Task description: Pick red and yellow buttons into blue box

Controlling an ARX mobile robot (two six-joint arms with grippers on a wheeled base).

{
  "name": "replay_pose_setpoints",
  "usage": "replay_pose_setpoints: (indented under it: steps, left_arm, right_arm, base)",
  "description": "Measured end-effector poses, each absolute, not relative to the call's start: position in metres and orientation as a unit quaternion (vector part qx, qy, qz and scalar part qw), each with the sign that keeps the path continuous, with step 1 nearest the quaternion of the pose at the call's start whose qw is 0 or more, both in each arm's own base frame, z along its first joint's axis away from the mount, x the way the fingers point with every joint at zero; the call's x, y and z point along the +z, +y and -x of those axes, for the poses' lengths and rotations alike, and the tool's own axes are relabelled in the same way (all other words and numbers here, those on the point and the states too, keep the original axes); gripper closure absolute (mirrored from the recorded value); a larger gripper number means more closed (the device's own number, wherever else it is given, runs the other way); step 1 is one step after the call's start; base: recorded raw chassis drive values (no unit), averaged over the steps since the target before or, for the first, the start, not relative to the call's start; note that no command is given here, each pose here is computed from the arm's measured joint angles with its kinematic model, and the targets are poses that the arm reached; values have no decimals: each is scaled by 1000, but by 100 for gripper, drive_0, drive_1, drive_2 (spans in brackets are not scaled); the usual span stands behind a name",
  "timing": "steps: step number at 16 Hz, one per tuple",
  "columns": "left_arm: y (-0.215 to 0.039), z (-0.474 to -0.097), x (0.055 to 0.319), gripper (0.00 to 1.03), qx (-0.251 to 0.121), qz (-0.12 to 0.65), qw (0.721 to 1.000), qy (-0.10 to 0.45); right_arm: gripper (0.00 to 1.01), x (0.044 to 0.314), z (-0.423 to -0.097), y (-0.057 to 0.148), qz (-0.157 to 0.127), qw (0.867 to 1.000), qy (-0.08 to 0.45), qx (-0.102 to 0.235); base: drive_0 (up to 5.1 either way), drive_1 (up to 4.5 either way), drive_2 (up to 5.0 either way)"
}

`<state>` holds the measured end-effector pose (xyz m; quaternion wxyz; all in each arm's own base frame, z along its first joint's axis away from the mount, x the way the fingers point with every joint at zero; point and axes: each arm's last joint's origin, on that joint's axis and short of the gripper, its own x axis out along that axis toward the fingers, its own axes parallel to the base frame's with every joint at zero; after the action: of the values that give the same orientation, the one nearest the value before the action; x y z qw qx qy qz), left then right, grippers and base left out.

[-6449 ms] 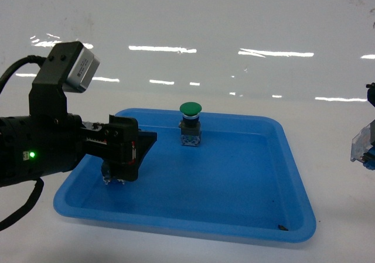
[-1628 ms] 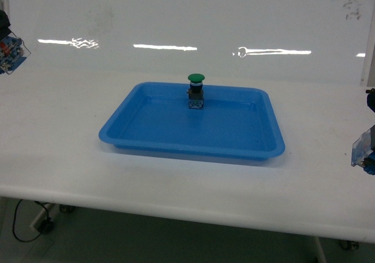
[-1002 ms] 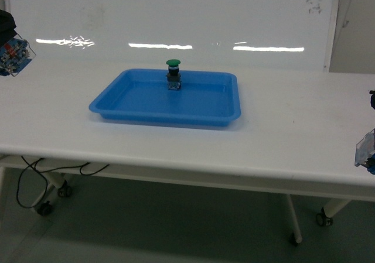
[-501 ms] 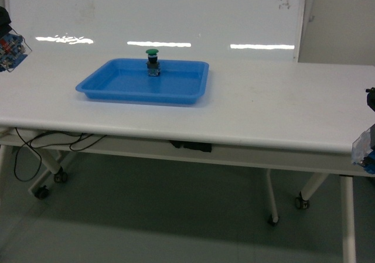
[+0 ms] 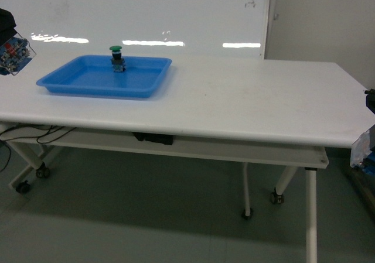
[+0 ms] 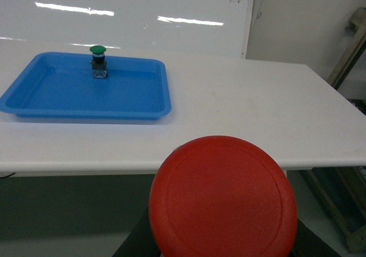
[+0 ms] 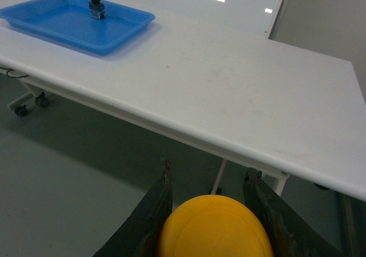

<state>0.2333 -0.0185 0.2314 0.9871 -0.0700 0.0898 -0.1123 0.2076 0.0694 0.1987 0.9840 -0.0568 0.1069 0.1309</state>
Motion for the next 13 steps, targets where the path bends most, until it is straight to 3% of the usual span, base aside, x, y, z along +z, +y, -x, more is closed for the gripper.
replay_pose_setpoints:
  steps: [13]
  left_arm:
    - [-19, -233, 232, 79, -112, 70, 987, 89]
  right_arm:
    - [69, 199, -208, 69, 57, 984, 107, 131]
  base:
    - [477, -232, -232]
